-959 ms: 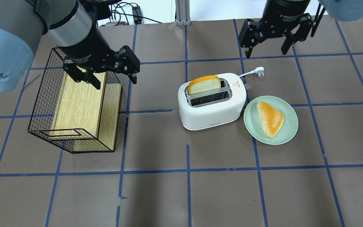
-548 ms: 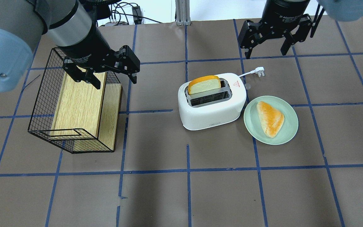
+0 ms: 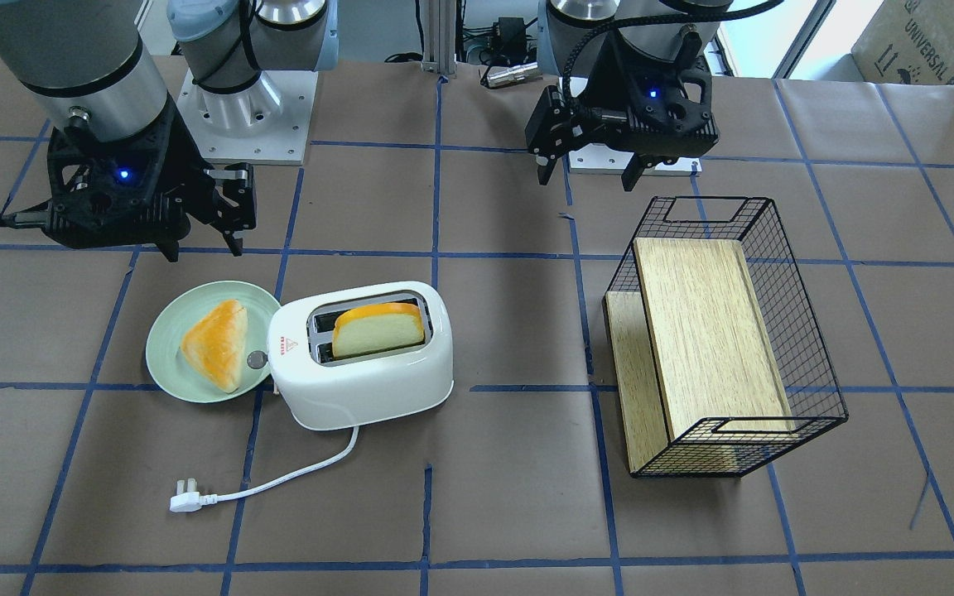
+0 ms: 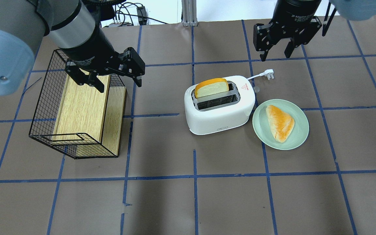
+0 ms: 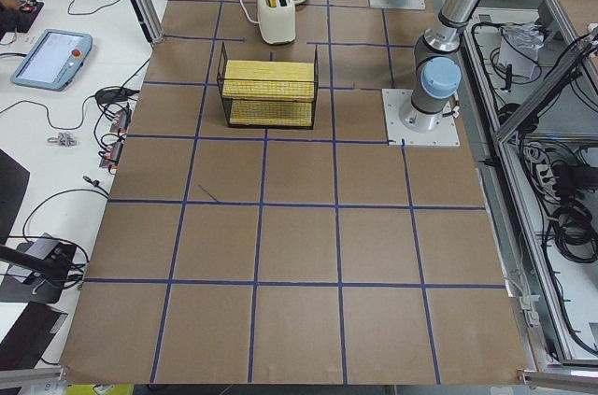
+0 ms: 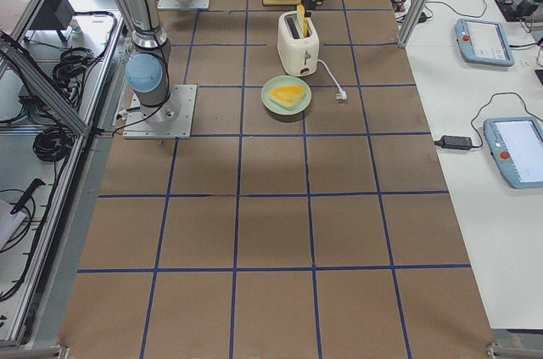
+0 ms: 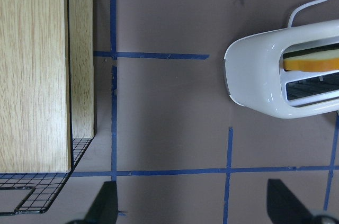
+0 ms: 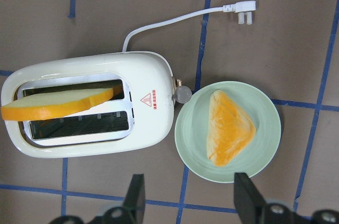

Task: Press toaster with right arm
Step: 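Close the right gripper and move it toward the toaster's lever side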

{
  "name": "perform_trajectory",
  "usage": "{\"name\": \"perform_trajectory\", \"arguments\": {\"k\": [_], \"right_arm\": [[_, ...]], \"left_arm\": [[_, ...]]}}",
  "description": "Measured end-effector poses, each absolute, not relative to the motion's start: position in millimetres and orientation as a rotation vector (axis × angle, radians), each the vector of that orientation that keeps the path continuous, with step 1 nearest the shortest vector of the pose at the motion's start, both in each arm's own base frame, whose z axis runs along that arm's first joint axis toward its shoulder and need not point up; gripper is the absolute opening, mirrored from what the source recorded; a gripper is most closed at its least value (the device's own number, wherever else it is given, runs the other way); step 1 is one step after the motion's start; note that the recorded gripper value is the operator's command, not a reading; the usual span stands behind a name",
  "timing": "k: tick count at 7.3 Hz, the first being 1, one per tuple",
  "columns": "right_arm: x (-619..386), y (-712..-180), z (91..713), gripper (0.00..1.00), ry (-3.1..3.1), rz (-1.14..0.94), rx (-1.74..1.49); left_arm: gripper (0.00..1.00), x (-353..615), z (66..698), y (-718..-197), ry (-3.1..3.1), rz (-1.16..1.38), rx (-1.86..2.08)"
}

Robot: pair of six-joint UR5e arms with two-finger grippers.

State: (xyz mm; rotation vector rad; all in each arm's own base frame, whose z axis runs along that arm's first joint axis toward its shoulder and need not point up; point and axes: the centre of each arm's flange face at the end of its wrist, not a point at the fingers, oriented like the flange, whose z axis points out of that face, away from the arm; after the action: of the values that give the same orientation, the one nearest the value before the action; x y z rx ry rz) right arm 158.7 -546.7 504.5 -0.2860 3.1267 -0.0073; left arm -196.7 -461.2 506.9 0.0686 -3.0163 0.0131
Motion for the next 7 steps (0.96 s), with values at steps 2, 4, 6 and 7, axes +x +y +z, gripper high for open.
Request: {"name": "perform_trajectory", "arguments": {"k": [2, 4, 6, 7], "right_arm": [[158, -554, 508, 0.08, 3.079, -0.094, -0.698], [159, -563, 499, 0.05, 2.950, -0.099, -1.136], [160, -576, 466, 0.04, 2.775, -0.024, -1.478], [160, -581, 442, 0.04, 2.691, 0.009, -1.612]], "left_arm": [[1.00, -197, 507, -461, -3.016, 0.013, 0.069], [1.00, -197, 507, -461, -3.016, 0.013, 0.069], [1.00, -197, 507, -461, -3.016, 0.014, 0.069], [1.00, -197, 507, -461, -3.016, 0.014, 0.069]]}}
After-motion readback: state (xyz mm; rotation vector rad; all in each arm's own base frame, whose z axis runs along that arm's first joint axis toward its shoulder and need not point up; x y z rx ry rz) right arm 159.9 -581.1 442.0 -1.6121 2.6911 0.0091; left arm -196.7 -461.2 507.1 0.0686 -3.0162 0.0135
